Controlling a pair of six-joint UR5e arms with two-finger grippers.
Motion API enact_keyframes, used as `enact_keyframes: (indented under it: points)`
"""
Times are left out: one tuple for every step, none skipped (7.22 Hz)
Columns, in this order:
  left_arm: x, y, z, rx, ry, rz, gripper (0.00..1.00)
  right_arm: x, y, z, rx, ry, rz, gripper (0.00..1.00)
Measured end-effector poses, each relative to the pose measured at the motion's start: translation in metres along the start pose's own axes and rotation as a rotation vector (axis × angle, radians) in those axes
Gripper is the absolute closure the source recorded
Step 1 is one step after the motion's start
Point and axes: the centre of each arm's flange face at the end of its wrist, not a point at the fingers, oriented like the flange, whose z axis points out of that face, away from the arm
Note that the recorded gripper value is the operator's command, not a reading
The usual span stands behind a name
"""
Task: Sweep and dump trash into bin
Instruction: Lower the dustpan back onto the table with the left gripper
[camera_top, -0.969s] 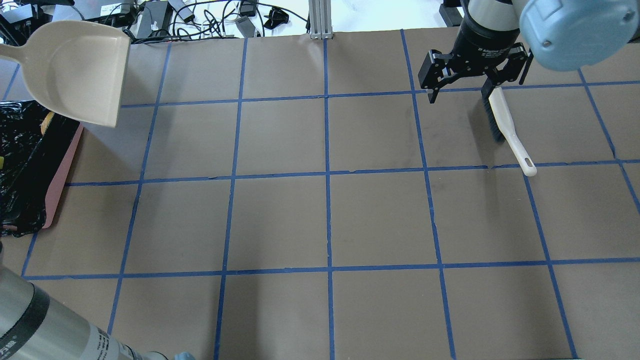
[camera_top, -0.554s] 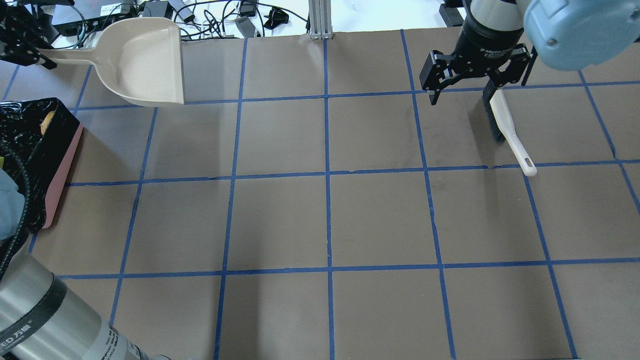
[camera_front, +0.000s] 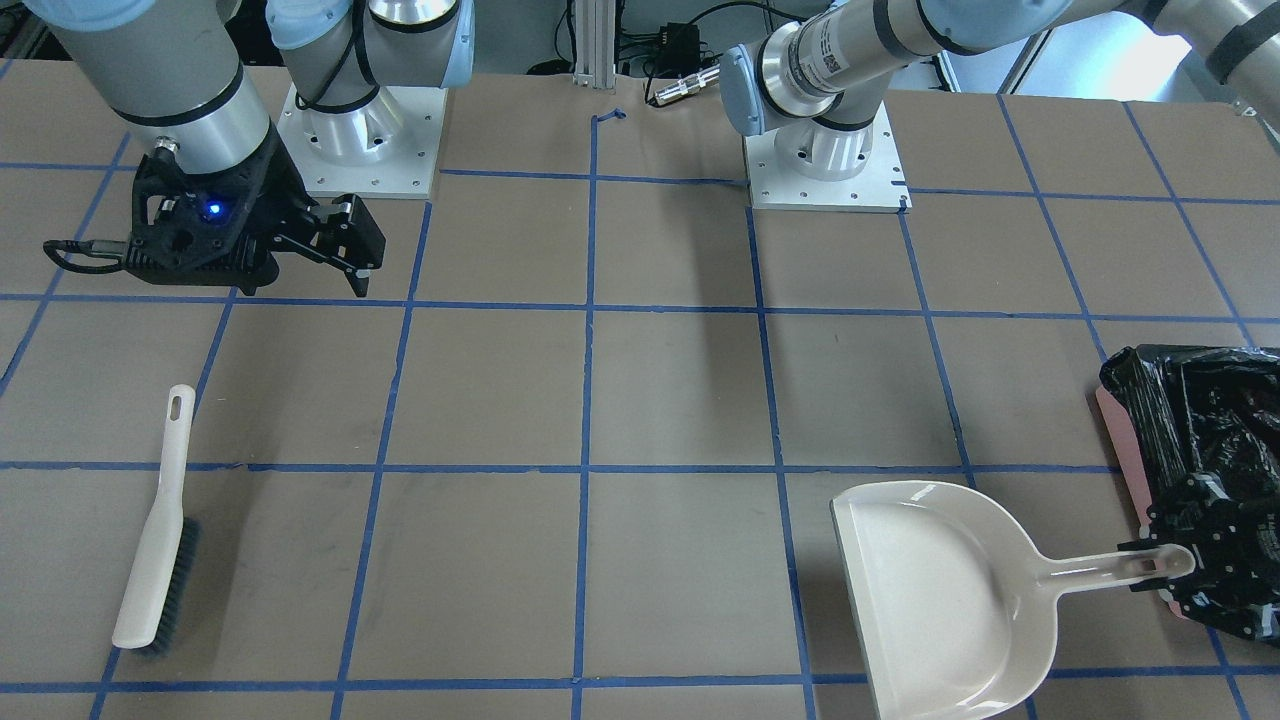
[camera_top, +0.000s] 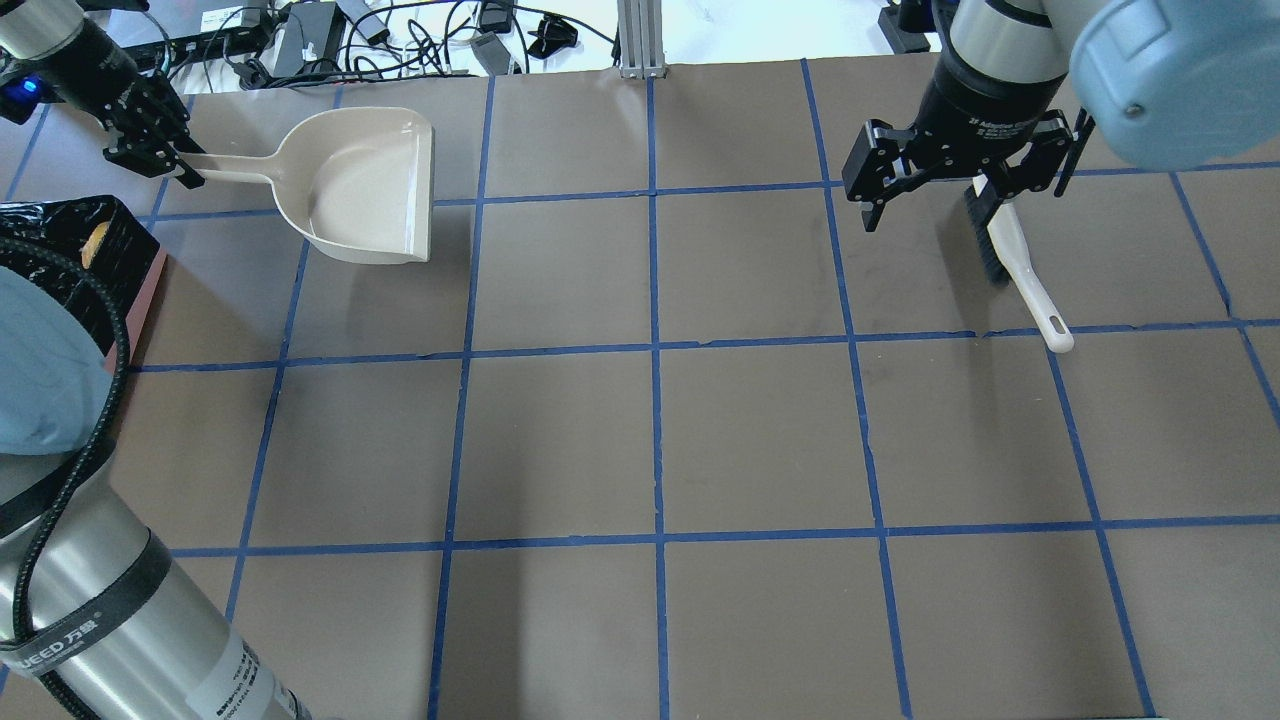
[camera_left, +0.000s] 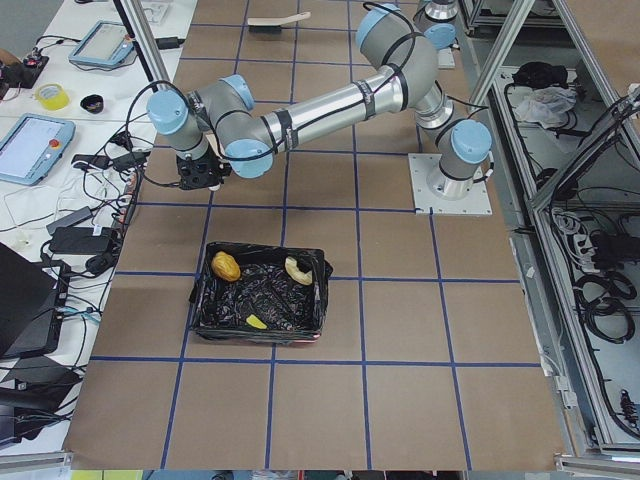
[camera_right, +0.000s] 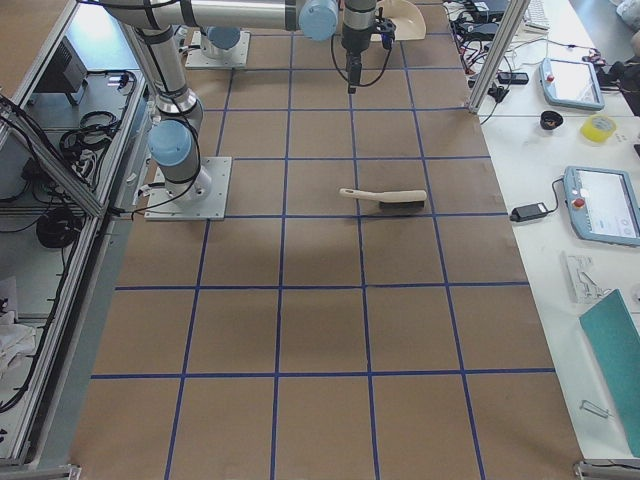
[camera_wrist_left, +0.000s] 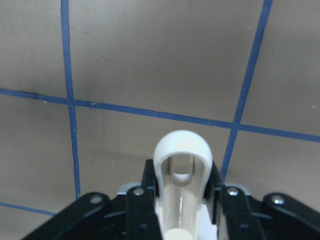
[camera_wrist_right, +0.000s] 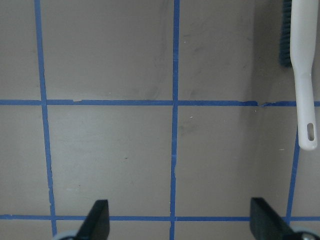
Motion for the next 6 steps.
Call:
enact_keyframes:
  points:
    - [0.004, 0.007, 0.012, 0.003, -0.017, 0.044, 1.00, 0.001, 0.013, -0.007, 0.015, 0.007, 0.006, 0.00]
    - [0.006, 0.014, 0.022, 0.003, -0.032, 0.093, 1.00, 0.002, 0.020, -0.012, 0.026, 0.010, 0.013, 0.00]
    - [0.005, 0.019, 0.033, 0.001, -0.042, 0.127, 1.00, 0.002, 0.022, -0.013, 0.031, 0.010, 0.023, 0.00]
    - [0.002, 0.021, 0.043, 0.002, -0.040, 0.144, 1.00, 0.003, 0.023, -0.014, 0.031, 0.012, 0.031, 0.00]
    - [-0.001, 0.021, 0.052, 0.007, -0.029, 0.146, 1.00, 0.004, 0.024, -0.014, 0.029, 0.013, 0.031, 0.00]
    - [-0.006, 0.023, 0.060, 0.012, -0.015, 0.133, 1.00, 0.006, 0.025, -0.014, 0.029, 0.020, 0.026, 0.00]
